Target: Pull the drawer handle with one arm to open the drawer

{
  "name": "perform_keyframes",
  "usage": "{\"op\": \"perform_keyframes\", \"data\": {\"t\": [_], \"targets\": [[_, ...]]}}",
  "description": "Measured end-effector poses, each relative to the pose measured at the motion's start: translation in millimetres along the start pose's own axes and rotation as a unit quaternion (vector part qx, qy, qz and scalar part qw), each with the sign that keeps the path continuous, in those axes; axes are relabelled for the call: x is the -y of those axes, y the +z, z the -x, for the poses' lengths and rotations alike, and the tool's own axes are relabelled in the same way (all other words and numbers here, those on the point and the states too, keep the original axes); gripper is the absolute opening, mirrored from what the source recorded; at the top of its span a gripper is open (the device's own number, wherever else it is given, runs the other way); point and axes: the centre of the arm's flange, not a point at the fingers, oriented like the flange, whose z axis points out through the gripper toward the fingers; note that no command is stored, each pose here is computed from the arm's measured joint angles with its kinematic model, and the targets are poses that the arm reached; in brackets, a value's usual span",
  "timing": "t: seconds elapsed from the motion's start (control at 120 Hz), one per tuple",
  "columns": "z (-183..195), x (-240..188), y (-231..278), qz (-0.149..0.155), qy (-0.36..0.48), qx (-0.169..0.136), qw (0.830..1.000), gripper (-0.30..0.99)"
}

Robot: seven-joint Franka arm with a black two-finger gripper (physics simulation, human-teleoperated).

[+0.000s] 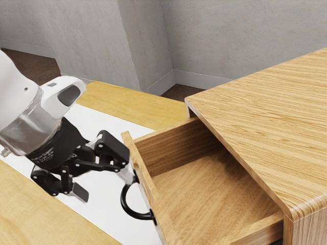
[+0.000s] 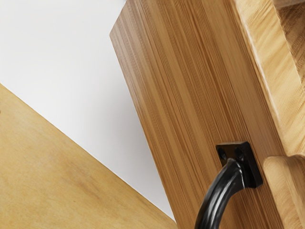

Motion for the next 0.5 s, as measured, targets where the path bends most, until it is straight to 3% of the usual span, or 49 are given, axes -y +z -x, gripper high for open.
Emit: {"op": "perform_keyframes", "data": {"t": [0.125, 0.208, 0.25, 0.333, 0.5], "targets": [[-39.7, -63.2, -64.3, 0.023, -0.010, -0.047, 0.999, 0.69], [-64.3, -119.6, -79.5, 0.016, 0.002, -0.066, 0.998, 0.69], [-86.2, -139.4, -69.1, 0.000, 0.006, -0.069, 0.998, 0.69], [-125.3, -130.5, -55.6, -0.047, 0.016, -0.065, 0.997, 0.69], [-125.4, -123.8, -41.7, -0.120, 0.091, -0.023, 0.988, 0.69]]}}
